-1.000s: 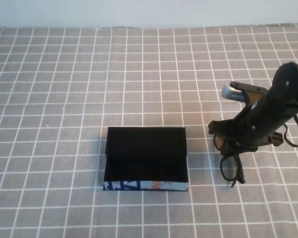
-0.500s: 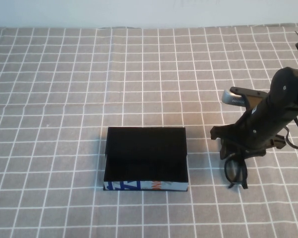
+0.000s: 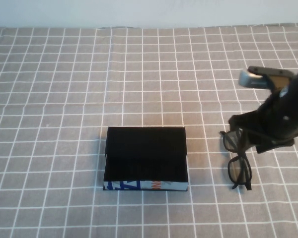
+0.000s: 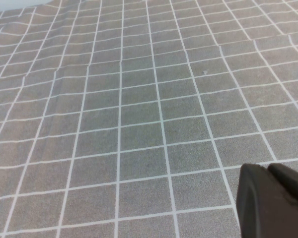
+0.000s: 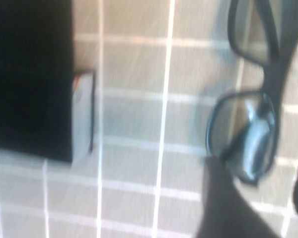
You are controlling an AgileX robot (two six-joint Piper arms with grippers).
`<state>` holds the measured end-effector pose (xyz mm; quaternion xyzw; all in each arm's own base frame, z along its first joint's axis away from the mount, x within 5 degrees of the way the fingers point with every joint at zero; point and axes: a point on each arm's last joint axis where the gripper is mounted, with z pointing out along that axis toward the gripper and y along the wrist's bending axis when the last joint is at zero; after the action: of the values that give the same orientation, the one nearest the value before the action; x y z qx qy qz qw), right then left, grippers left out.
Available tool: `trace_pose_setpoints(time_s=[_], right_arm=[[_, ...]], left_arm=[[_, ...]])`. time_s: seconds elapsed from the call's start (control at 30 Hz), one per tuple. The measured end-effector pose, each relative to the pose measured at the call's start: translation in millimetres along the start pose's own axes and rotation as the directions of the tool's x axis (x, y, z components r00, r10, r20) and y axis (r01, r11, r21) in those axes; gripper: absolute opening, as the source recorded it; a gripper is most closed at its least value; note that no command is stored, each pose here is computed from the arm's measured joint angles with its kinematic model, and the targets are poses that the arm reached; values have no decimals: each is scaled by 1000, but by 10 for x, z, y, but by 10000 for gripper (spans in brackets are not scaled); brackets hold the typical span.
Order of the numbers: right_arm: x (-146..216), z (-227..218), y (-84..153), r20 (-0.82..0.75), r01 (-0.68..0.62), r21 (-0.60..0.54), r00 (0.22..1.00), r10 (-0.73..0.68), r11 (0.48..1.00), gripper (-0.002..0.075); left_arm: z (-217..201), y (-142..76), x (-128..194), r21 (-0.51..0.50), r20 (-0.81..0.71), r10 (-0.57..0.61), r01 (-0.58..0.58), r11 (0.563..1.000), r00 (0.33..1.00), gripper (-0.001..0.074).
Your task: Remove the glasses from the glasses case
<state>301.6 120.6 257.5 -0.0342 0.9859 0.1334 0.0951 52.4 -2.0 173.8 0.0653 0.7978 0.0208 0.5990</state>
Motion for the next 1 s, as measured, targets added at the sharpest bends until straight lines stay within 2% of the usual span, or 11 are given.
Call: trace_pose_setpoints(time_s=[0.1, 0.17, 0.27, 0.57, 0.7, 0.87, 1.0], right_arm=[[177, -228, 6, 31, 18, -7, 999, -18, 1000, 182], [356, -375, 25, 62, 38, -18, 997, -36, 999, 82], [661, -549, 41, 122, 75, -39, 990, -69, 996, 11], [1460, -859, -134, 315, 133, -87, 944, -99, 987, -16], [1604, -856, -232, 386, 156, -51, 914, -125, 986, -16], [1682, -604, -371, 483, 170, -3, 863, -148, 985, -16], [1723, -385, -519, 612, 184, 54, 770, -179, 981, -16]], left_arm=[[0, 0, 0, 0, 0, 0, 0, 1000, 1000, -4], [0, 0, 0, 0, 0, 0, 0, 1000, 1000, -4], [0, 0, 0, 0, 0, 0, 0, 1000, 1000, -5], [0, 0, 0, 0, 0, 0, 0, 1000, 1000, -4], [0, 0, 0, 0, 0, 0, 0, 1000, 1000, -4], [0, 0, 0, 0, 0, 0, 0, 1000, 1000, -4], [0, 0, 0, 0, 0, 0, 0, 1000, 1000, -4]])
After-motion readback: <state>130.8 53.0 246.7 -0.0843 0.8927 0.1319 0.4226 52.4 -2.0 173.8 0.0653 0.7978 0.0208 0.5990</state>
